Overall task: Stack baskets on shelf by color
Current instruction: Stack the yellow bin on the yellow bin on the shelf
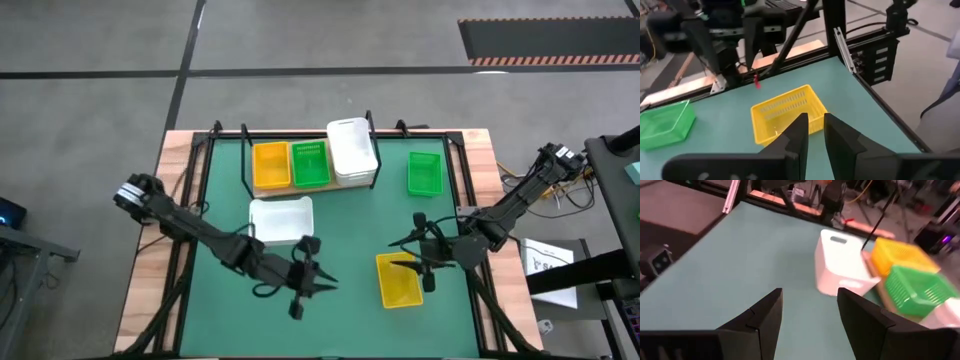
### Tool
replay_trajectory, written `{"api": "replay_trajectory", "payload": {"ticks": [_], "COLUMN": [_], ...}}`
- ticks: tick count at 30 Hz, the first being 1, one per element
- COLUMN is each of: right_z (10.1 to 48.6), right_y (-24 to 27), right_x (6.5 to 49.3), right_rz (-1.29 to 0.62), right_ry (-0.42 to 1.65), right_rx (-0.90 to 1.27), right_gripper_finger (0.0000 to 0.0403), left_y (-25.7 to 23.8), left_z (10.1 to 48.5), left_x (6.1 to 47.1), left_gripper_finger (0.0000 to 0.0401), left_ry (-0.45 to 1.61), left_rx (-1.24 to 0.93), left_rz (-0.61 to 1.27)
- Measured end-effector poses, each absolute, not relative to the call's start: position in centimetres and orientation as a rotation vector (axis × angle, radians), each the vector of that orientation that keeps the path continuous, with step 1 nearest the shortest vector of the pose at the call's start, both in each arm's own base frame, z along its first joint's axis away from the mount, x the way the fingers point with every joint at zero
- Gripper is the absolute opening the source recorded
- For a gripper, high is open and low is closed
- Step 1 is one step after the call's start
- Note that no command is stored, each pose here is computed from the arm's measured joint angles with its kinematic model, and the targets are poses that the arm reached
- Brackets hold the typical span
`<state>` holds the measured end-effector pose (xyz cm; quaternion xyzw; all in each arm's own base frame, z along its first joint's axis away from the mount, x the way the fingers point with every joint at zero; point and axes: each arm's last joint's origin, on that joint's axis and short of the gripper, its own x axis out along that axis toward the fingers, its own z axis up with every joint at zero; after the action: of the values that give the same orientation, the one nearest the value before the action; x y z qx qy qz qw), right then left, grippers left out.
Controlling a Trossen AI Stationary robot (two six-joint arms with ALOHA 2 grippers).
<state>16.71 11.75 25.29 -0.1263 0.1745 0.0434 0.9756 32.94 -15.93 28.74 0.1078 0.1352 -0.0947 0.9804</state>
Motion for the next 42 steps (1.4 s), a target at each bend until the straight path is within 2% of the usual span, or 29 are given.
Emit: {"api": "replay_trajectory", "payload": {"ticks": [5, 10, 18, 27, 30, 35, 38, 42], "right_z": [23.8, 23.1, 25.2, 27.3, 27.6, 26.7, 25.7, 23.7], "right_y": [12.4, 13.8, 15.7, 17.1, 17.9, 19.4, 20.1, 21.1], "right_x": [17.4, 18.7, 20.7, 22.0, 22.8, 23.9, 24.2, 24.4], "right_rz": [0.084, 0.156, 0.184, 0.132, 0.147, 0.234, 0.225, 0.188], "right_ry": [0.402, 0.467, 0.618, 0.953, 1.006, 1.135, 1.237, 1.357], "right_rx": [-0.169, -0.104, -0.103, -0.149, -0.142, -0.008, 0.088, 0.175], "right_gripper_finger": [0.0183, 0.0183, 0.0183, 0.0183, 0.0183, 0.0183, 0.0183, 0.0183], "left_y": [-16.8, -17.3, -18.4, -17.8, -17.3, -16.4, -15.5, -14.2], "left_z": [26.9, 26.7, 27.0, 27.9, 28.9, 28.9, 29.6, 31.8], "left_x": [34.2, 33.9, 32.0, 28.5, 27.5, 26.1, 24.7, 23.0], "left_gripper_finger": [0.0044, 0.0044, 0.0044, 0.0044, 0.0044, 0.0044, 0.0044, 0.0044], "left_ry": [0.265, 0.279, 0.347, 0.512, 0.477, 0.430, 0.412, 0.323], "left_rx": [0.250, 0.259, 0.285, 0.320, 0.338, 0.337, 0.370, 0.291], "left_rz": [-0.200, -0.215, -0.231, -0.049, -0.019, -0.007, -0.009, 0.003]}}
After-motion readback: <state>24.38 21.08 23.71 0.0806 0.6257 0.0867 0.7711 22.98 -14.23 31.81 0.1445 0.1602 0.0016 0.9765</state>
